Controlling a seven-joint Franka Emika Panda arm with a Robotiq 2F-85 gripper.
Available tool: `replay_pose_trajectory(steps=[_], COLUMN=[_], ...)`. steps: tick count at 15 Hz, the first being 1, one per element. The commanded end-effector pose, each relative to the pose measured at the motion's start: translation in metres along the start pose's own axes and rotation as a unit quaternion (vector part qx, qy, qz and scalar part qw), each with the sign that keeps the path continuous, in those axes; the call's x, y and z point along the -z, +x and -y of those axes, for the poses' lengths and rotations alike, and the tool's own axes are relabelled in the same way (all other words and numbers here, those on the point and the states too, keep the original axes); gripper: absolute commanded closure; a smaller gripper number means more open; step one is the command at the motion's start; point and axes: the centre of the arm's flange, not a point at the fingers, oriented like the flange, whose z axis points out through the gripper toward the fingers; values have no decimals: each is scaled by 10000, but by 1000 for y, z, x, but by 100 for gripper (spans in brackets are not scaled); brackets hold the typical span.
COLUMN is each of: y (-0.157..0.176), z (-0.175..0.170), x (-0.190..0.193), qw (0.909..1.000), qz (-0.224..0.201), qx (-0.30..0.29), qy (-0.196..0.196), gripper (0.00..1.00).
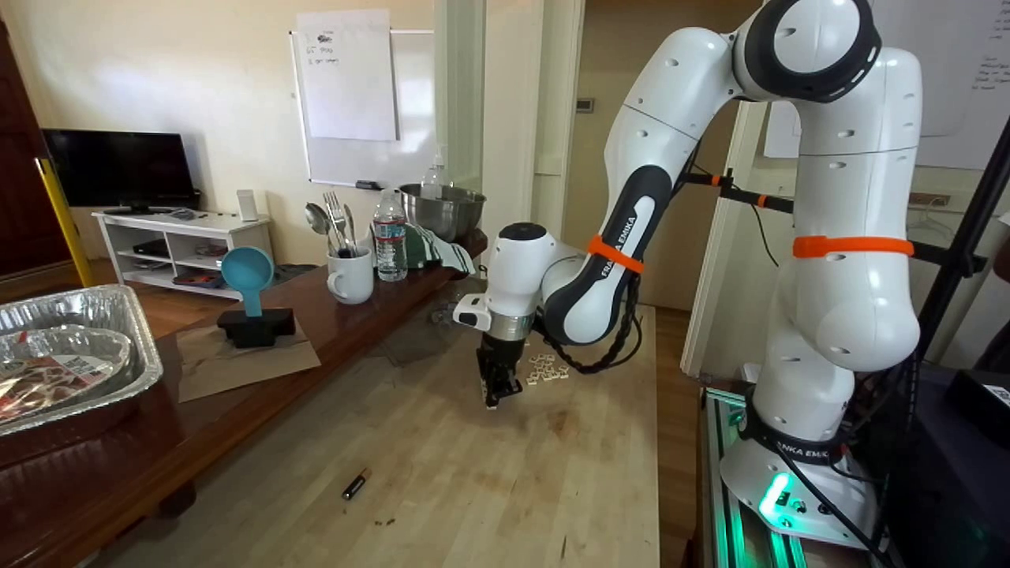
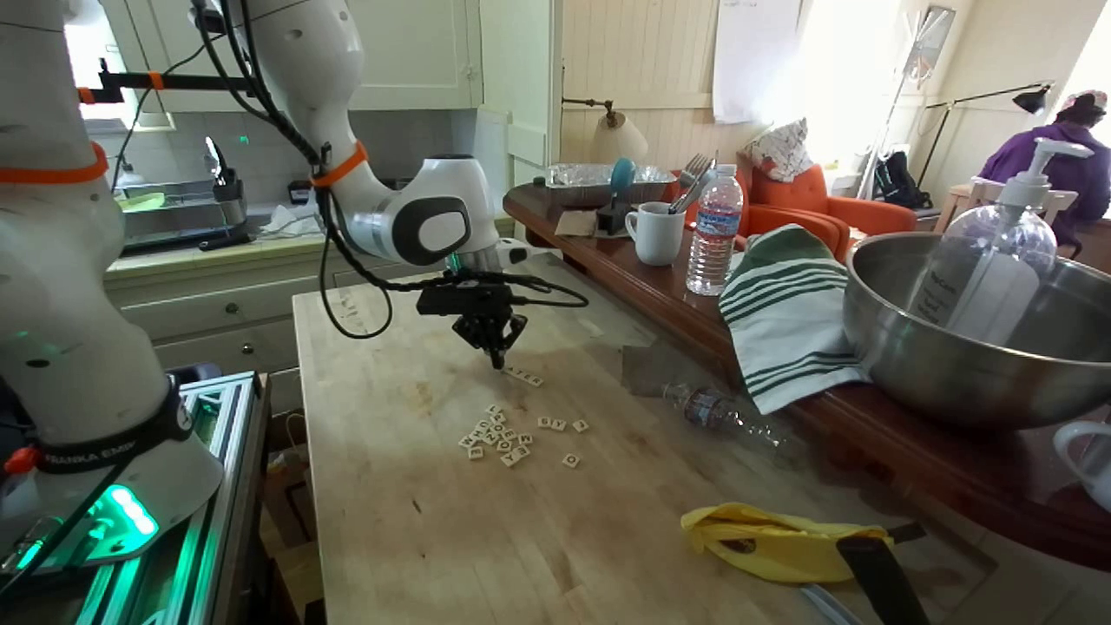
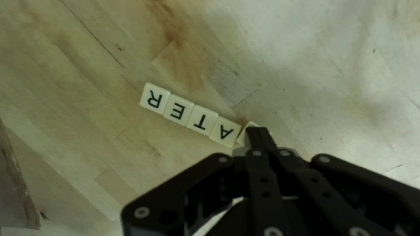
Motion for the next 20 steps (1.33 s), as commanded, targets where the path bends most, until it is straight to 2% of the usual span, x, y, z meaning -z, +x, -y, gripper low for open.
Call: replay_pose_trajectory(steps=[1,20], y=[1,2], z=[5,0], x=[-31,-32], qw=[9997,9998], qz=[136,93], qx=[153,144], qy=[118,68], gripper=[100,100])
